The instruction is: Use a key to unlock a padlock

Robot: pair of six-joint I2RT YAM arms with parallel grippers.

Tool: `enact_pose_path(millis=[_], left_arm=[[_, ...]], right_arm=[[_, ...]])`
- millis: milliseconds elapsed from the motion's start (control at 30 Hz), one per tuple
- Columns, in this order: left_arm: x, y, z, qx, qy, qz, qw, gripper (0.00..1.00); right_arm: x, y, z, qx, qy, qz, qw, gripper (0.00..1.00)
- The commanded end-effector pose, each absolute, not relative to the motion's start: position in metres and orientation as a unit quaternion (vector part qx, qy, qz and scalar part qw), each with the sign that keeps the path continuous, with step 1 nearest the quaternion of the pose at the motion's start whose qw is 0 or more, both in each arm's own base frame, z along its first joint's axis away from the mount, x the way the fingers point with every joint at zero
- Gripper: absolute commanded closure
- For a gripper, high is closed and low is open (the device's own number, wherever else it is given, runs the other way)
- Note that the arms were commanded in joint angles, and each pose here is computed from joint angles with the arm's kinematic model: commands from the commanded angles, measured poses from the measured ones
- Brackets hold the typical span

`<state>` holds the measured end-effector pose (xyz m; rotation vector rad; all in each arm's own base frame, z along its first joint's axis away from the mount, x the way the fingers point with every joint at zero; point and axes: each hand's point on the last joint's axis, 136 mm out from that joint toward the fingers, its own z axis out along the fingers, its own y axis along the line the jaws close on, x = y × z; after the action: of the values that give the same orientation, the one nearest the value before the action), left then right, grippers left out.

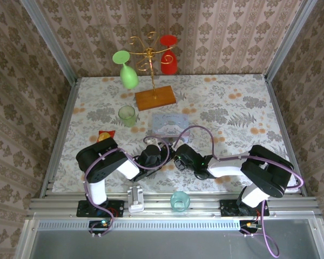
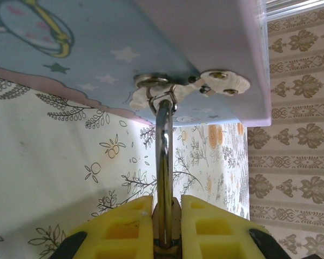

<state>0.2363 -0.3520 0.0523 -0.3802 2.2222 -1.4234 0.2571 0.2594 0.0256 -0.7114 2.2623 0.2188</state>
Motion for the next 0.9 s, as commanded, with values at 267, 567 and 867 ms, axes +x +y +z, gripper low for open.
enact_pose_path(millis=[267, 567, 867], left_arm=[[0.232, -0.363, 0.077, -0.131, 0.782, -0.563, 0.233, 1.0], [0.23, -0.346, 0.061, -0.133, 0.804, -0.526, 0.244, 0.91], [0.235, -0.329, 0.067, -0.112, 0.827, -0.477, 0.276, 0.72]], right_arm=[[0.251, 0.274, 0.049, -0.252, 0.866, 0.218, 0.374, 0.88], [0.249, 0.266, 0.05, -0.21, 0.864, 0.287, 0.357, 0.88], [0.239, 0.264, 0.041, -0.201, 0.867, 0.309, 0.335, 0.87]])
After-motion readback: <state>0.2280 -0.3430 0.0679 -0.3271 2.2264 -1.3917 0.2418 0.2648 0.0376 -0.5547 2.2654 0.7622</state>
